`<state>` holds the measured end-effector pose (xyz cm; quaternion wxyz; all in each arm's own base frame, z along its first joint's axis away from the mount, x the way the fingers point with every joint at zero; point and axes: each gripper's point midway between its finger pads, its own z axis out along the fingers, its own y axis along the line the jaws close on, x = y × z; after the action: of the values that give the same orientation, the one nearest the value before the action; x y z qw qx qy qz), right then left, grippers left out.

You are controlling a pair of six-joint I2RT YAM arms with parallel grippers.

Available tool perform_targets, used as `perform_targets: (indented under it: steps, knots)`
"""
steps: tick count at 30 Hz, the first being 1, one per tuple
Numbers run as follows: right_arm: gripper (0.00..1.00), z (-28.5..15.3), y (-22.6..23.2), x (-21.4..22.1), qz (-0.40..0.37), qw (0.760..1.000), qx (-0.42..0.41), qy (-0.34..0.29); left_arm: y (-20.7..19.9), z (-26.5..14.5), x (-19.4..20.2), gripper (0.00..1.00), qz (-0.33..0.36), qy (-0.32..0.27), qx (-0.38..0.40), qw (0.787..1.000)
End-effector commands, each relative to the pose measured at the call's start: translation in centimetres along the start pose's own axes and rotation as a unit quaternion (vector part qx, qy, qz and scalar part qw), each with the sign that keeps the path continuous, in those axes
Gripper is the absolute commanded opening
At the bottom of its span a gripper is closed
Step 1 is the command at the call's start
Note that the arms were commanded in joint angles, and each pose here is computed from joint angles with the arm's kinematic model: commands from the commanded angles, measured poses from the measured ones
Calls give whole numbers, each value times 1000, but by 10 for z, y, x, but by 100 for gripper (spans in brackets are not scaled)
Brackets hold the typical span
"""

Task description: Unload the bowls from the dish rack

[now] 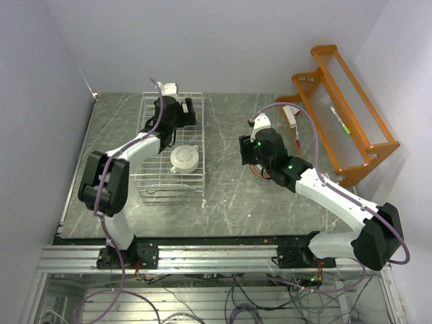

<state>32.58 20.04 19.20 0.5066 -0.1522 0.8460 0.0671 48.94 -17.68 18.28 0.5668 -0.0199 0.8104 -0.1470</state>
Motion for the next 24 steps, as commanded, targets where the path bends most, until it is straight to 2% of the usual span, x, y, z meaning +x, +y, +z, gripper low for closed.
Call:
perform_targets:
  steps: [1, 7, 18, 24]
  knots:
    - [57, 9, 4, -17, 26, 999, -3, -39, 15, 44, -18, 99, 47, -45, -37, 997]
    - [57, 15, -4, -5, 11, 999, 12, -29, 29, 80, -10, 98, 90, -60, -68, 992]
    - [57, 28, -8, 3, 1, 1000, 15, -15, 39, 107, 4, 93, 140, -70, -82, 984]
    - [57, 33, -11, 11, -7, 1000, 21, -5, 44, 117, 9, 84, 141, -70, -90, 983]
